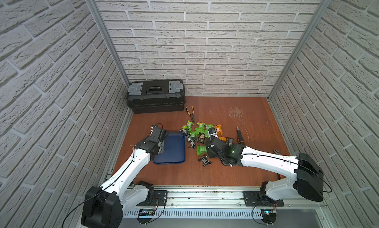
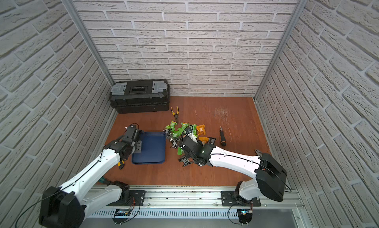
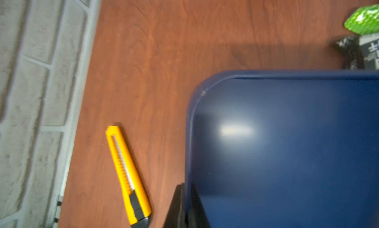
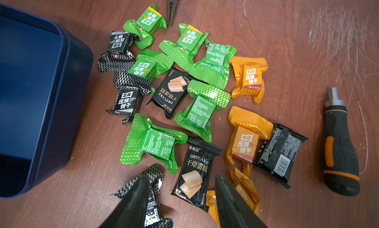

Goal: Take the cookies out of the storage box
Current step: Place the storage box at the center of the board.

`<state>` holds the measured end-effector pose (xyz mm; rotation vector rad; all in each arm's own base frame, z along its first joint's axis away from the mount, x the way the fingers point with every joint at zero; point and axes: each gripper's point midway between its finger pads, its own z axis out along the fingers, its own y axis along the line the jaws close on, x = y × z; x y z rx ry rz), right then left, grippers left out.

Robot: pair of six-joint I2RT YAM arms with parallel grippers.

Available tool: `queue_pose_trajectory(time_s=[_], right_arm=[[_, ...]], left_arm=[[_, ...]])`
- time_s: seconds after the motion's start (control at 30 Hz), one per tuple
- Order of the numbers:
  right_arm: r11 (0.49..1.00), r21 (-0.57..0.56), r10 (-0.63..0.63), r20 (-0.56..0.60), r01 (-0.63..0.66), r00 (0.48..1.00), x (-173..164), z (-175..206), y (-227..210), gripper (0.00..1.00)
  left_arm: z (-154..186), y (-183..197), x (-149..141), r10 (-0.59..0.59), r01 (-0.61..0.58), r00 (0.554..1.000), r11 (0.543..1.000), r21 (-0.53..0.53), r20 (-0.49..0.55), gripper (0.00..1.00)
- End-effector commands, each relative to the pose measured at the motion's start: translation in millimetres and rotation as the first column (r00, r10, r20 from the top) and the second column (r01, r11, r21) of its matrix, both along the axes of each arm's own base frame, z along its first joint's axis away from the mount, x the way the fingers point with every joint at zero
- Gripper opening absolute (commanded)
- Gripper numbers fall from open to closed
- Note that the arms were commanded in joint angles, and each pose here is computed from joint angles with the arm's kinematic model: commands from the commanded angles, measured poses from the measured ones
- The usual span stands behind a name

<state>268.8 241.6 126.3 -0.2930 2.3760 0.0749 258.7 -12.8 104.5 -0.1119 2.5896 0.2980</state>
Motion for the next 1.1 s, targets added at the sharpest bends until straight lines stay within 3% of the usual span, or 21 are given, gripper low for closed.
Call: queue_pose_trajectory(time_s=[0.0, 0.2, 0.33, 0.57, 0.83, 1.07], right_arm=[[0.998, 0.039, -0.044, 0.003, 0.044, 0.999, 6, 11, -7, 0.56], [0.992, 0.094, -0.081, -0.001, 0.081, 0.997, 21, 27, -24, 0.56], [0.996, 0.062, -0.058, 0.016, 0.057, 0.998, 27, 40, -23, 0.56], [0.994, 0.068, -0.082, 0.022, 0.081, 0.996, 27, 41, -28, 0.56], [0.993, 0.066, -0.103, 0.016, 0.102, 0.995, 23, 35, -36, 0.56], [0.994, 0.057, -0.094, 0.015, 0.093, 0.995, 27, 34, -33, 0.56]], left_arm=[[-4, -12, 9, 0.047, -0.055, 0.998, 0.977, -0.204, -0.042, 0.00], [-18, -26, 14, 0.027, -0.065, 0.994, 0.915, -0.398, -0.102, 0.00], [-27, -32, 19, -0.041, -0.032, 0.985, 0.910, -0.414, -0.166, 0.00], [-26, -8, 22, -0.020, -0.041, 0.973, 0.965, -0.258, -0.232, 0.00], [-23, 12, 9, 0.044, -0.086, 0.962, 0.986, -0.146, -0.270, 0.00], [-33, 3, 8, -0.035, 0.023, 0.931, 0.999, -0.036, -0.364, 0.00]])
